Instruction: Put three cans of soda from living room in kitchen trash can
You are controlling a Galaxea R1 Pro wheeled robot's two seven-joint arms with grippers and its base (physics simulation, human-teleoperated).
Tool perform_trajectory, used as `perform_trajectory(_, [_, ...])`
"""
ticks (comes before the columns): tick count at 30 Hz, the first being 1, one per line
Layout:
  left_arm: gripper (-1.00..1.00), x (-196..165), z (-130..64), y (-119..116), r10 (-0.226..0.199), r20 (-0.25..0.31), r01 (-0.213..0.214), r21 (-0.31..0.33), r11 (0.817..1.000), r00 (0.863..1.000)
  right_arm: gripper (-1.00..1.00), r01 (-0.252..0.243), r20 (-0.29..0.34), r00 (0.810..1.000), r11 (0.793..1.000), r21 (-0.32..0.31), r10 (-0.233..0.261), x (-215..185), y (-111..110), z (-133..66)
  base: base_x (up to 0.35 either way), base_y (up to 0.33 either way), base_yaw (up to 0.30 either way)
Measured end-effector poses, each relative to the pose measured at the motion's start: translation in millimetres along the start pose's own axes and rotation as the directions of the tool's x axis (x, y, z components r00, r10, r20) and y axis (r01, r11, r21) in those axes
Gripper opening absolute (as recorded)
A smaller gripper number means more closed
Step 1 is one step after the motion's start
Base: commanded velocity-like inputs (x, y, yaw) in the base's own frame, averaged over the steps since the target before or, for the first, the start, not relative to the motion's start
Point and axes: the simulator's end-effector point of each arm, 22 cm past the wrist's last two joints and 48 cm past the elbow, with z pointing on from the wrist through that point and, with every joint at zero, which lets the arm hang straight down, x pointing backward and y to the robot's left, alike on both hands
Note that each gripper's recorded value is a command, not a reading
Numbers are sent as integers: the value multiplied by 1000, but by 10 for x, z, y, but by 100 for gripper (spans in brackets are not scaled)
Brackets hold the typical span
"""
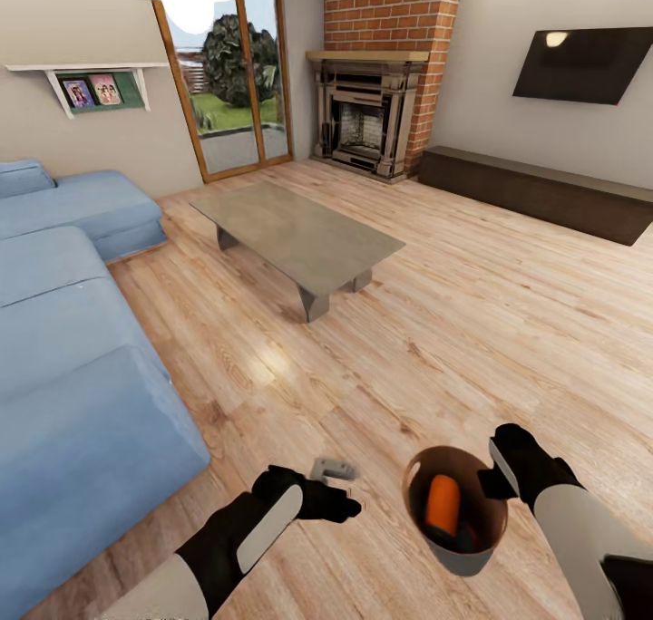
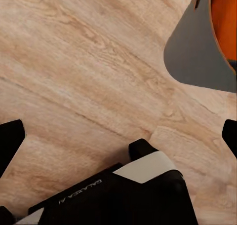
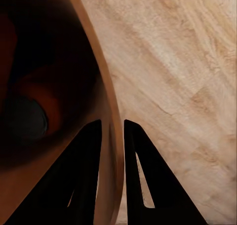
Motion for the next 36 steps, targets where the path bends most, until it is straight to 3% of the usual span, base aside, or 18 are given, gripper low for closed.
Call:
perform_trajectory(7, [100,227,173,496,-49,-73,41,-98,994,996,-100,7,-29,1000,1000,3,-7,55,14,40,0,0,0])
perform_trajectory(16, [100,73,163,1074,-91,-88,71,-211,975,992,-100,11,16,1000,1000,7,-11,-43,20,46,0,0,0])
perform_trajectory(24, [100,59,136,1300,-115,-101,86,-255,963,988,-100,9,87,996,1000,10,-10,-200,29,37,0,0,0])
perform_trajectory(30, [100,198,146,1447,-148,-123,108,-284,953,981,-100,12,104,994,999,44,-17,-239,-30,29,0,0,0])
perform_trajectory(32, [100,121,119,1480,-165,-110,128,-286,950,980,-100,9,105,994,999,44,-14,-238,-31,31,0,0,0])
perform_trajectory(35, [100,-41,50,1541,-236,-85,204,-274,940,968,-100,8,107,994,999,43,-13,-245,-21,28,0,0,0])
perform_trajectory(36, [100,-71,12,1576,-274,-89,242,-269,932,958,-100,9,108,994,999,43,-13,-245,-18,28,0,0,0])
